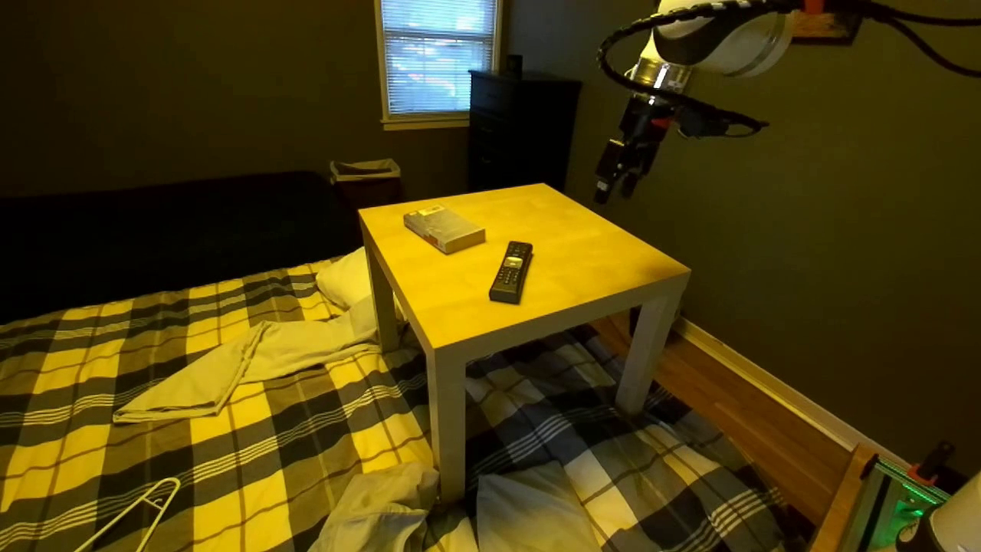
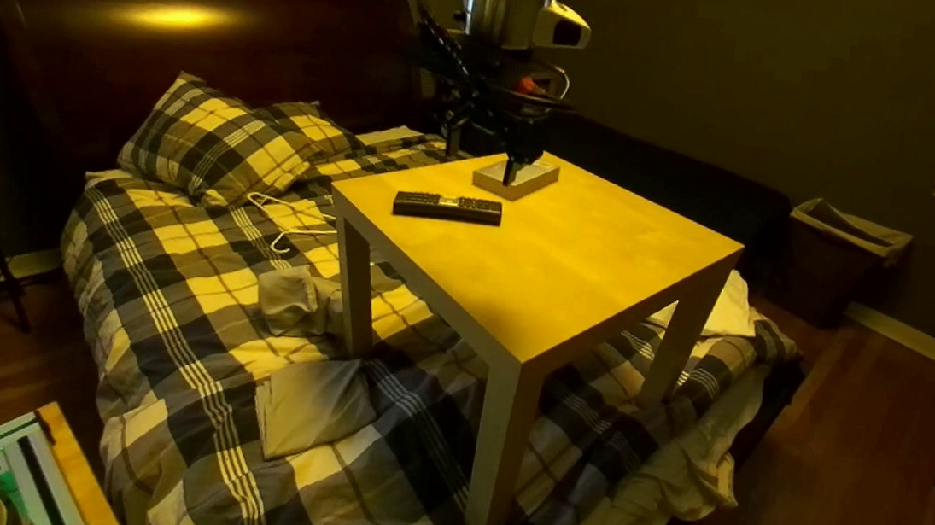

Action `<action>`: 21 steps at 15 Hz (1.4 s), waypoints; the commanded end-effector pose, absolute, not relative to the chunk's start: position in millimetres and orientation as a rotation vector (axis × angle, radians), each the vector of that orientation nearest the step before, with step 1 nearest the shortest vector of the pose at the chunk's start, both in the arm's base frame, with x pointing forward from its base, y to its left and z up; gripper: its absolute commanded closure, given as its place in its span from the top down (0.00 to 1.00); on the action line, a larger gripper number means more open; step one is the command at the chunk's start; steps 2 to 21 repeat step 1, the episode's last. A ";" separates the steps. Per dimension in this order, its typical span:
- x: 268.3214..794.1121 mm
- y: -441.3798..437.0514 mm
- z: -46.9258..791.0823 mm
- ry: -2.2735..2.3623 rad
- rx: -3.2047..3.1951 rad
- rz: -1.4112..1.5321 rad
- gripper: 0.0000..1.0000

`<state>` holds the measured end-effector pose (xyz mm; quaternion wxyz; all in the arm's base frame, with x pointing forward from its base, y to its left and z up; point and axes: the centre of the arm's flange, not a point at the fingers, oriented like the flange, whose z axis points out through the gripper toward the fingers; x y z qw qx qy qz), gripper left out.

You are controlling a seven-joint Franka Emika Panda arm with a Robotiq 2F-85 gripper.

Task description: Push the topmost button on the black remote

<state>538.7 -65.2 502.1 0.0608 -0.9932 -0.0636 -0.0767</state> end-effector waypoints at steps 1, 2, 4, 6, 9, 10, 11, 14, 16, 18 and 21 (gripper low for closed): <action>536.7 -65.1 503.2 -0.190 -3.001 -0.235 1.00; 536.7 -65.1 503.2 -0.190 -3.001 -0.235 1.00; 536.7 -65.1 503.2 -0.190 -3.001 -0.235 1.00; 536.7 -65.1 503.2 -0.190 -3.001 -0.235 1.00; 536.7 -65.1 503.2 -0.190 -3.001 -0.235 1.00; 536.7 -65.1 503.2 -0.190 -3.001 -0.235 1.00; 536.7 -65.1 503.2 -0.190 -3.001 -0.235 1.00; 536.7 -65.1 503.2 -0.190 -3.001 -0.235 1.00; 536.7 -65.1 503.2 -0.190 -3.001 -0.235 1.00; 536.7 -65.1 503.2 -0.190 -3.001 -0.235 1.00; 536.7 -65.1 503.2 -0.190 -3.001 -0.235 1.00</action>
